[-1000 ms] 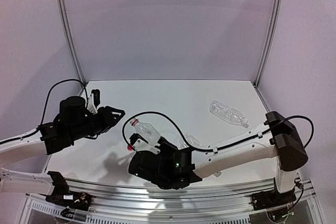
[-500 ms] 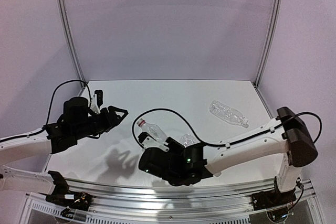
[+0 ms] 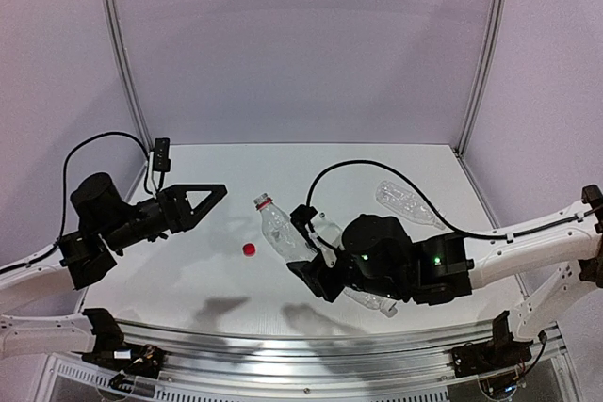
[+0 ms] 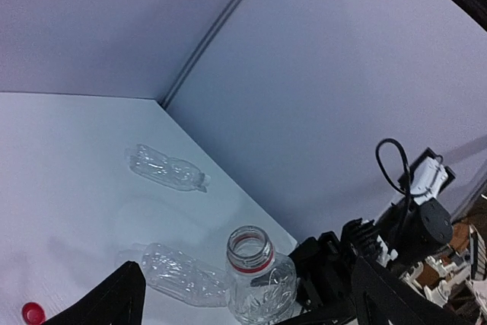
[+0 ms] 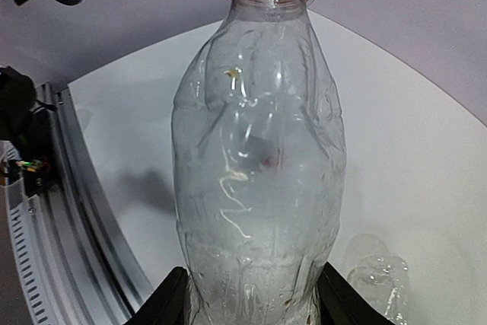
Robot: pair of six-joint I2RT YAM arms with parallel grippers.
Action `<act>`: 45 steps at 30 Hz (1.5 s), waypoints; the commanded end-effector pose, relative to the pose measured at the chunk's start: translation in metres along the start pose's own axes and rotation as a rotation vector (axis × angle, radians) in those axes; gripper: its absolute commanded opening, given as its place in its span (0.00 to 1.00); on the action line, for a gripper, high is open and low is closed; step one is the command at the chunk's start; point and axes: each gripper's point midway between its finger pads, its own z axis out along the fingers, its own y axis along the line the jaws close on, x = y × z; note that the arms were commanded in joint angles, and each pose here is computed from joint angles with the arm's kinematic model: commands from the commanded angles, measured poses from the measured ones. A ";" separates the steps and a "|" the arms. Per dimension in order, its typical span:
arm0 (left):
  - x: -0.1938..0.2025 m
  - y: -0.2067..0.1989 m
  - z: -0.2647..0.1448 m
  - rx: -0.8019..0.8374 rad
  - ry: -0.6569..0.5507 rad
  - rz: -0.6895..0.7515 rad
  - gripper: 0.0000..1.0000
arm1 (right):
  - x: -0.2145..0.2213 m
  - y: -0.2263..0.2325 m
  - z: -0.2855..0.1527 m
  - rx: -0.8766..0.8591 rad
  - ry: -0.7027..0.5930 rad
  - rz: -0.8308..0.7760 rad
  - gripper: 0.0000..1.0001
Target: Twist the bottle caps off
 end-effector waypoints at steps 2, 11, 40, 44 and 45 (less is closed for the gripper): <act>0.012 -0.040 0.007 0.162 0.061 0.087 0.93 | -0.024 0.039 -0.025 -0.271 -0.098 0.042 0.00; 0.030 -0.065 0.026 0.213 0.118 0.115 0.83 | -0.025 0.054 -0.032 -0.364 -0.104 0.035 0.00; 0.009 0.006 0.008 -0.270 0.045 0.239 0.26 | -0.022 0.004 -0.015 -0.050 -0.074 0.068 0.84; 0.003 0.025 -0.001 -0.375 0.030 0.252 0.27 | -0.021 -0.002 -0.012 -0.007 -0.066 0.075 0.94; 0.002 0.028 -0.003 -0.387 0.027 0.251 0.27 | -0.021 -0.003 -0.012 -0.003 -0.068 0.076 0.95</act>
